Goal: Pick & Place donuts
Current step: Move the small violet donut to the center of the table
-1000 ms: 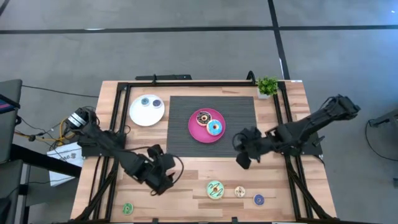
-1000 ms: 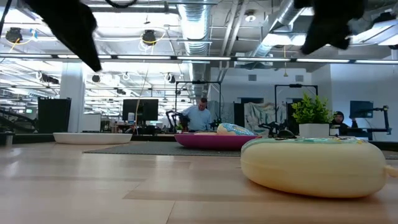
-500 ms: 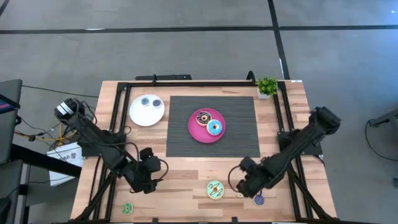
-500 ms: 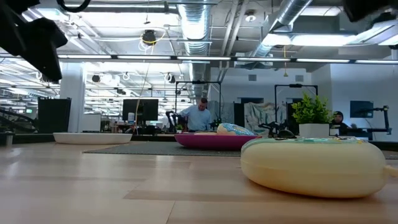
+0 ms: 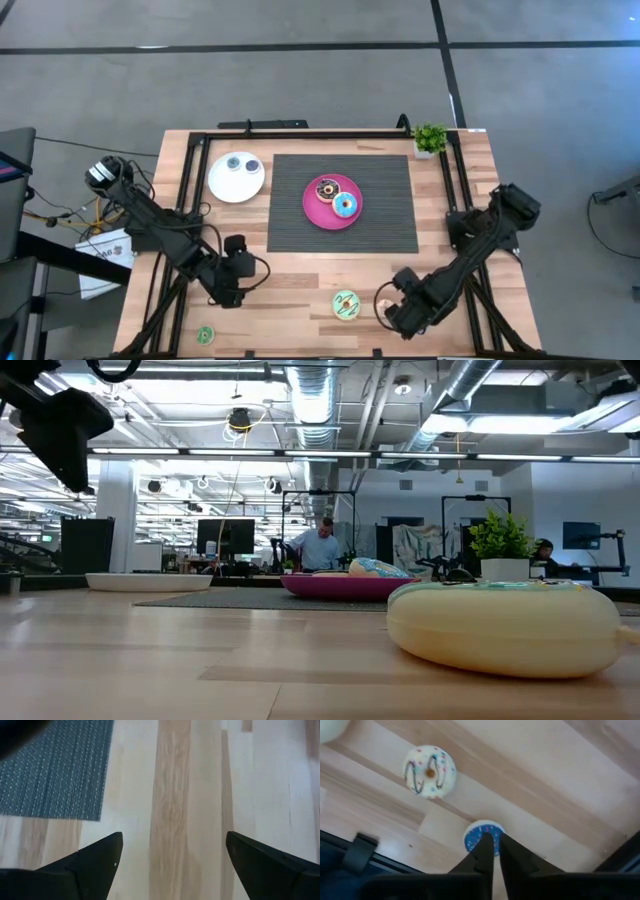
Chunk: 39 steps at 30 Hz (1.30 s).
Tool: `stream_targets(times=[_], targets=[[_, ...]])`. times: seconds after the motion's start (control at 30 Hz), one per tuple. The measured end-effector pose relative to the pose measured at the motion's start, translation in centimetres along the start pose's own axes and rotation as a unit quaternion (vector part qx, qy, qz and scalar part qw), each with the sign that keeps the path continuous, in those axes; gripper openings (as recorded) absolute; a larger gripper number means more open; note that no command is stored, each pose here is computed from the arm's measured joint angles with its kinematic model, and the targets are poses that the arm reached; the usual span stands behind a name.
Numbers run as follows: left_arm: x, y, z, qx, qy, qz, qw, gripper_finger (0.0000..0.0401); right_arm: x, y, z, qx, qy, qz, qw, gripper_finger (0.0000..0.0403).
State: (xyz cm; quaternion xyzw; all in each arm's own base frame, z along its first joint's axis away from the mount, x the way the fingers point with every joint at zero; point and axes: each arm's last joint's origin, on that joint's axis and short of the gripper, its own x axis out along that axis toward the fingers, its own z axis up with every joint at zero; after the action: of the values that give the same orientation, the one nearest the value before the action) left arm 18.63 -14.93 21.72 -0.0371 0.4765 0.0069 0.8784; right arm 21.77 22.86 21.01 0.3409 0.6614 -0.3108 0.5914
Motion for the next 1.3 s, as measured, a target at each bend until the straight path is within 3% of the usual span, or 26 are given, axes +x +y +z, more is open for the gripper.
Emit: stream_targets(times=[0.27, 0.5, 0.77, 0.97, 1.3], targets=[[0.3, 0.6, 0.4, 0.068, 0.007, -0.001, 0.998, 0.035, 0.3, -0.4, -1.3, 0.04, 0.01, -0.009, 0.999, 0.0146], [0.6, 0.9, 0.8, 0.05, 0.013, -0.018, 0.998, 0.035, 1.5, -0.1, -2.8, 0.051, 0.016, -0.014, 0.998, 0.0265], [0.6, 0.8, 1.2, 0.038, -0.006, -0.029, 0.999, 0.035, 4.3, 1.4, -2.3, 0.04, 0.019, -0.03, 0.999, 0.0352], [0.7, 0.8, 1.2, 0.026, -0.006, -0.029, 0.999, 0.035, 6.2, 1.9, -2.3, 0.004, 0.029, -0.048, 0.998, 0.0367], [0.6, 0.8, 1.2, 0.015, -0.008, -0.029, 0.999, 0.035, 8.2, 1.6, -2.1, 0.007, 0.037, -0.024, 0.999, 0.0325]])
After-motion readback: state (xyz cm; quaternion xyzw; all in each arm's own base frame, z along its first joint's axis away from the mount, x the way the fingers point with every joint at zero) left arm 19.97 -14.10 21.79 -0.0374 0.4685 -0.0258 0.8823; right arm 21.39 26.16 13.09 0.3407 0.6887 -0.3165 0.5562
